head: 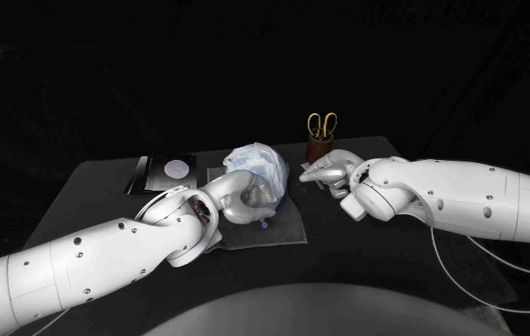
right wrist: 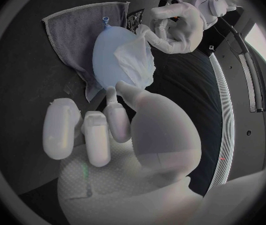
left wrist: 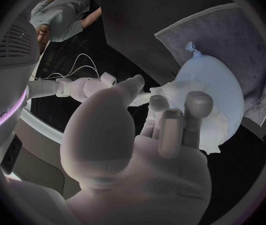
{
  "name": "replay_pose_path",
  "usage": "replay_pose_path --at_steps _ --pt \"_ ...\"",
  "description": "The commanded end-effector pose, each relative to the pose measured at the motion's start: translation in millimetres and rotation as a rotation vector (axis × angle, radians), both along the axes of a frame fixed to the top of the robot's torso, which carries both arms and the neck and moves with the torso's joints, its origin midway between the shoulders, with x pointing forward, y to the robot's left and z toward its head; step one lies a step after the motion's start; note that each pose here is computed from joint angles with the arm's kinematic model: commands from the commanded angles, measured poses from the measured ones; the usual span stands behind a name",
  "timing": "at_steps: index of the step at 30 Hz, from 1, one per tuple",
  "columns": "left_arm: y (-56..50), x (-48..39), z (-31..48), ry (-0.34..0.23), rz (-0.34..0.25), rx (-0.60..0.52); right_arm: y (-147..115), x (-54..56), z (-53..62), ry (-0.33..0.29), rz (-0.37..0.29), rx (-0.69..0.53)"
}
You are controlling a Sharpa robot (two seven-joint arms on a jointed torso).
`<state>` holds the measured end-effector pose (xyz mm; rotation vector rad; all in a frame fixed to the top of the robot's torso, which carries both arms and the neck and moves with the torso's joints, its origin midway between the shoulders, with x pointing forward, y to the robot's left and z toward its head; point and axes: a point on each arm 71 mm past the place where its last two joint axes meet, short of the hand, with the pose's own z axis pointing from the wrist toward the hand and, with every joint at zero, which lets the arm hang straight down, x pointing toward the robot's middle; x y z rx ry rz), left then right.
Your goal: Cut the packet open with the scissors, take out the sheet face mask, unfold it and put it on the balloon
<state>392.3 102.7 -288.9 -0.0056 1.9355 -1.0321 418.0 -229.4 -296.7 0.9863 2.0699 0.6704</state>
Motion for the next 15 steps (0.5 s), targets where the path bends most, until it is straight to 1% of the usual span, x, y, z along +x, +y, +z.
replay_pose_path --at_steps 1,4,10,15 --pt "-2.6 -2.9 1.5 0.010 -0.030 -0.002 -1.5 2.7 3.1 -0.060 -0.007 -0.005" --pt "-2.3 -4.8 3.0 0.012 -0.040 -0.015 -3.2 3.9 3.7 -0.076 -0.013 -0.011" --pt "3.0 -9.9 8.3 0.012 -0.063 -0.056 -7.4 6.8 3.8 -0.100 -0.025 -0.023" --pt "6.2 -11.2 11.1 0.025 -0.084 -0.060 -8.8 8.5 3.9 -0.120 -0.024 -0.031"
